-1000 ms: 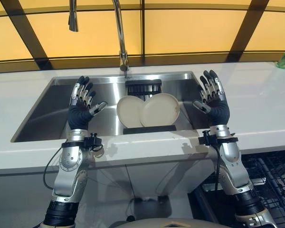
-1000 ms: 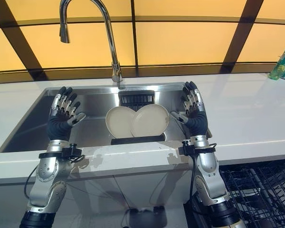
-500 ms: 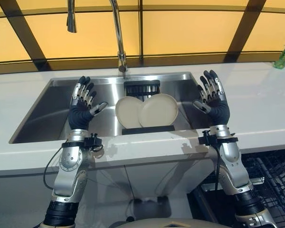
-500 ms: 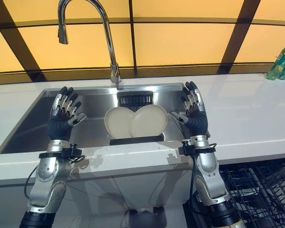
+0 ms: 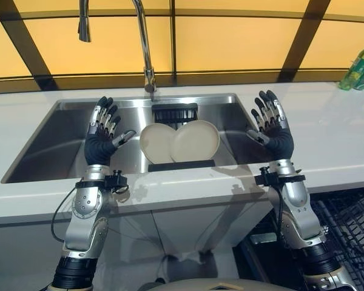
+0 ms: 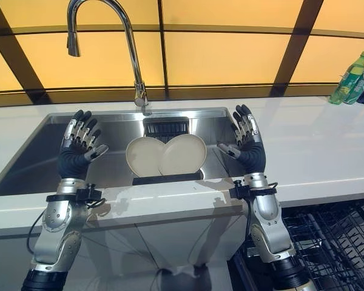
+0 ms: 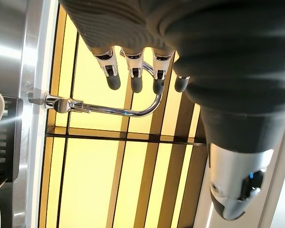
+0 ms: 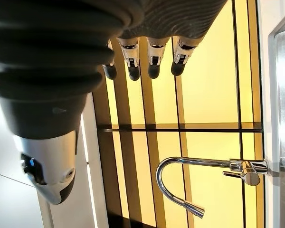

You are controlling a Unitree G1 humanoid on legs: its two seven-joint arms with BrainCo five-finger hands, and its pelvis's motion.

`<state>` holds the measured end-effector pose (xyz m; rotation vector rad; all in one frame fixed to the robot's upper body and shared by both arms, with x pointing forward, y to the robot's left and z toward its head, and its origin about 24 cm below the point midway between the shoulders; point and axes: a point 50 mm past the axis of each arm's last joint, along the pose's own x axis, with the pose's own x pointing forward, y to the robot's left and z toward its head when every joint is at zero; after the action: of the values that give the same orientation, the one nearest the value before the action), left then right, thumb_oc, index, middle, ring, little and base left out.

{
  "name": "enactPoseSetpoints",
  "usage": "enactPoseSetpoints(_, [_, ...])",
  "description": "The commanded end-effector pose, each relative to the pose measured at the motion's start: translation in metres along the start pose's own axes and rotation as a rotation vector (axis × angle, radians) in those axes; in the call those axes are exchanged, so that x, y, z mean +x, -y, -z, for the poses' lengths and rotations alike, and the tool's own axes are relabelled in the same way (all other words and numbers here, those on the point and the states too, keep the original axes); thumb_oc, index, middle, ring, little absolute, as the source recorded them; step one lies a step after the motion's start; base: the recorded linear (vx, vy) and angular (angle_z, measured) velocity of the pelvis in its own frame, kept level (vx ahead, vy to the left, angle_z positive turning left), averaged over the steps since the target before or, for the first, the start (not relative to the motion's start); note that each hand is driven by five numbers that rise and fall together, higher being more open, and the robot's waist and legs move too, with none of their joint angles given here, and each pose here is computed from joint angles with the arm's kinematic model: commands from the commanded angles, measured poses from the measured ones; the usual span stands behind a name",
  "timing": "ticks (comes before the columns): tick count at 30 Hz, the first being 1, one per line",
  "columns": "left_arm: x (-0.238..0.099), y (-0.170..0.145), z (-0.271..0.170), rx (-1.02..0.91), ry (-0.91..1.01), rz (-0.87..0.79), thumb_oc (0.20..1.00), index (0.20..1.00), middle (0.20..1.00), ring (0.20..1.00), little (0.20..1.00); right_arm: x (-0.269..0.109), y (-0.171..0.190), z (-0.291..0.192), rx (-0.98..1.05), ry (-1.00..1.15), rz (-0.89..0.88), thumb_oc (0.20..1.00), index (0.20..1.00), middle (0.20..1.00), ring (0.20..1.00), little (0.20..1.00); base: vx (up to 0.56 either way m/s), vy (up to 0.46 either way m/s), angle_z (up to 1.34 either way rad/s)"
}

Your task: Pick up plates and place into dishwasher.

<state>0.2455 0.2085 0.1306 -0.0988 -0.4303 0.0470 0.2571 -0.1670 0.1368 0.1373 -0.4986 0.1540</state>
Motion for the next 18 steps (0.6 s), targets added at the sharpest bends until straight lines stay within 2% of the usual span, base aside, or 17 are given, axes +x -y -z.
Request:
enactPoseSetpoints(1, [0.001,-0.019,-0.009,0.029,0.081,-0.047,1.0,1.0,1.0,1.0,1.0,0.005,-0.001,-0.025,0.021,0.151,-0.032,1.0,1.0,1.0,1.0,1.0,0.09,0.016,-0.13])
enactPoseSetpoints(10, [0.0,-0.023,-0.013,0.057,0.112,-0.096,1.0,1.0,1.0,1.0,1.0,0.017,-0.009,-0.026,0.008,0.144,-0.078,1.0,1.0,1.0,1.0,1.0,0.23,0.161,-0.42])
enactPoseSetpoints(18, [0.004,-0.034,-0.016,0.191,0.106,-0.102,1.0,1.0,1.0,1.0,1.0,0.003,0.007,-0.025,0.009,0.11,-0.045,1.0,1.0,1.0,1.0,1.0,0.28,0.21,-0.21])
